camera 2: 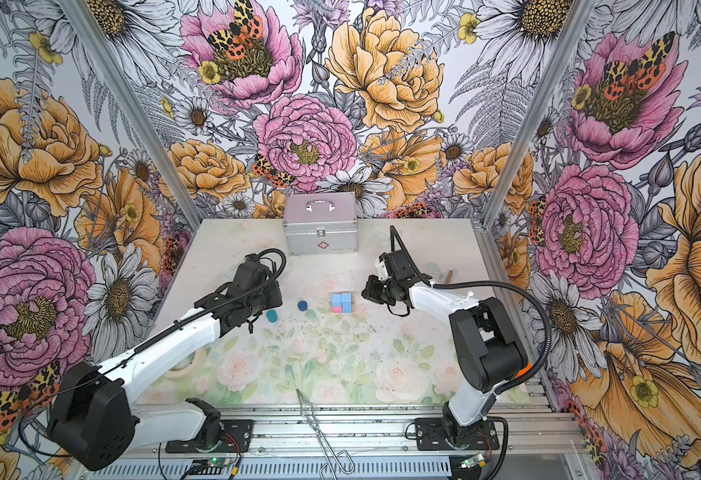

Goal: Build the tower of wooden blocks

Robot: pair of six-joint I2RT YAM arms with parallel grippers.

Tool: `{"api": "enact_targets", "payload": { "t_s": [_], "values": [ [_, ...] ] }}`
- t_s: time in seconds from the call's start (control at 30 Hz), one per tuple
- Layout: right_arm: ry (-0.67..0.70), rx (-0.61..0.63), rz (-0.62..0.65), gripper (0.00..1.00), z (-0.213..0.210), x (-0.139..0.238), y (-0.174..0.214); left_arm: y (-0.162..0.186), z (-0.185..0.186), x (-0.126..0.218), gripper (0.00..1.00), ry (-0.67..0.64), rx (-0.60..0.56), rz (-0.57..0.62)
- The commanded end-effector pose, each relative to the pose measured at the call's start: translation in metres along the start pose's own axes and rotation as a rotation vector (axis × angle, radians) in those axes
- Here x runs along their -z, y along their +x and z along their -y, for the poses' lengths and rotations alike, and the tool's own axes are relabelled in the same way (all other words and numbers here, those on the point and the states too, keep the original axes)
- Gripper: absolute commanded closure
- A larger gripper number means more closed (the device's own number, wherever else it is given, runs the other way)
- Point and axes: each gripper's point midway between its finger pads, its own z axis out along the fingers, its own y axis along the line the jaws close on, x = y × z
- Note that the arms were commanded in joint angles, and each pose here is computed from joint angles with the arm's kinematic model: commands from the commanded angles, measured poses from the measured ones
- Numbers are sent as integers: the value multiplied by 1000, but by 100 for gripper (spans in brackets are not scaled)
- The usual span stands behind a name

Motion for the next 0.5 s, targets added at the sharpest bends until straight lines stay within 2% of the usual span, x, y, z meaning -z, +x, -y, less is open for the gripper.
{"api": "enact_targets", "payload": {
  "t_s": [0.0, 0.23, 0.4, 0.47],
  "values": [
    [-13, 14, 17, 100, -6, -2, -7, 15, -31, 2, 88, -114, 15, -86],
    [11, 20, 33, 100, 0, 6, -9, 32, -59, -11, 67, -211, 20, -171],
    [24, 11, 67, 100, 7, 18, -14, 34, -61, -16, 53, -209, 24, -198],
    [34, 9, 77, 100, 11, 21, -15, 34, -62, -18, 51, -211, 23, -206]
  ]
}}
